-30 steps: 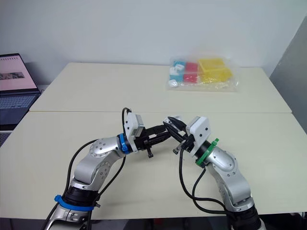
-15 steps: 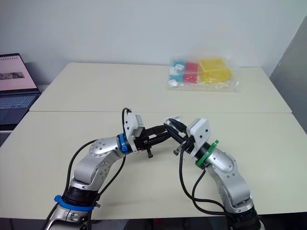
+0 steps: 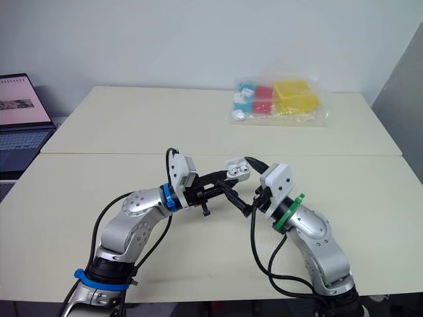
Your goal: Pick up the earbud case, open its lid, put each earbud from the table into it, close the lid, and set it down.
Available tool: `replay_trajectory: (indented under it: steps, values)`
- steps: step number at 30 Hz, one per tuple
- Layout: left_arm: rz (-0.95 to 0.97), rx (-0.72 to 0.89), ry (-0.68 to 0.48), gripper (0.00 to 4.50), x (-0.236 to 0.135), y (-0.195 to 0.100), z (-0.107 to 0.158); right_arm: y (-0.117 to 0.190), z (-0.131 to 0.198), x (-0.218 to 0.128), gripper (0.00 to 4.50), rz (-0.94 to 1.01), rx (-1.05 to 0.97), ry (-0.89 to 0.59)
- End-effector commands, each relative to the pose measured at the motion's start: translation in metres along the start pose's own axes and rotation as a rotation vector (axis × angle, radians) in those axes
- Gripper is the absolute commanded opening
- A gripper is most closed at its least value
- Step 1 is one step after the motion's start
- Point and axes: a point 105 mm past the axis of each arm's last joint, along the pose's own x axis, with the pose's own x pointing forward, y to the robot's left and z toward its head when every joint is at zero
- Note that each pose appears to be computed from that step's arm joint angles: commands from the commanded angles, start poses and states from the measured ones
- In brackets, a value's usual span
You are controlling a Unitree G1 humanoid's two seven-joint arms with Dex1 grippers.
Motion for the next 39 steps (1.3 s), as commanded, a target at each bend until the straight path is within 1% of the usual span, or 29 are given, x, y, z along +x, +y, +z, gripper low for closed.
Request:
replay_trajectory:
  steps: [1,4,7,8,9,10,12,14,16,17,19,21,22,25,27,32,39]
  values:
    - [-0.007,0.037,-0.038,0.78,-0.001,-0.001,0.013,-0.005,0.041,-0.012,4.50,0.035,-0.077,-0.066]
    - [-0.026,0.050,-0.030,0.78,0.000,-0.003,0.012,-0.025,0.060,-0.011,4.50,0.033,-0.132,-0.018]
    - [-0.039,0.058,-0.025,0.78,0.000,-0.004,0.011,-0.034,0.066,-0.010,4.50,0.046,-0.151,0.015]
    - [-0.057,0.069,-0.020,0.78,0.000,-0.005,0.010,-0.046,0.069,-0.006,4.50,0.058,-0.166,0.041]
    - [-0.077,0.080,-0.013,0.78,0.000,-0.008,0.008,-0.060,0.067,0.000,4.15,0.078,-0.211,0.117]
    - [-0.091,0.088,-0.009,0.78,0.001,-0.010,0.007,-0.071,0.066,0.004,3.97,0.088,-0.242,0.174]
    - [-0.110,0.100,-0.007,0.78,0.002,-0.012,0.006,-0.083,0.063,0.012,3.27,0.119,-0.241,0.240]
    - [-0.119,0.108,-0.007,0.78,0.002,-0.013,0.006,-0.089,0.059,0.016,2.54,0.130,-0.233,0.279]
    - [-0.134,0.118,-0.007,0.78,0.004,-0.014,0.006,-0.088,0.052,0.019,1.75,0.197,-0.214,0.342]
    - [-0.141,0.123,-0.009,0.78,0.005,-0.015,0.008,-0.089,0.046,0.021,1.52,0.230,-0.189,0.393]
    - [-0.149,0.129,-0.010,0.78,0.006,-0.016,0.010,-0.085,0.037,0.022,0.79,0.301,-0.151,0.468]
    - [-0.159,0.135,-0.009,0.78,0.007,-0.017,0.012,-0.075,0.031,0.022,0.17,0.387,-0.110,0.507]
    - [-0.165,0.137,-0.009,0.78,0.007,-0.017,0.012,-0.070,0.029,0.023,0.00,0.419,-0.087,0.517]
    - [-0.176,0.142,-0.008,0.78,0.008,-0.019,0.014,-0.064,0.022,0.025,0.00,0.462,-0.080,0.551]
    - [-0.177,0.145,-0.006,0.78,0.008,-0.019,0.014,-0.054,0.018,0.024,0.00,0.526,-0.055,0.570]
    - [-0.171,0.147,-0.003,0.78,0.008,-0.019,0.015,-0.040,0.023,0.017,0.00,0.614,-0.038,0.571]
    - [-0.143,0.119,-0.014,0.78,0.010,-0.017,0.019,-0.039,0.014,0.009,0.00,0.615,-0.072,0.604]
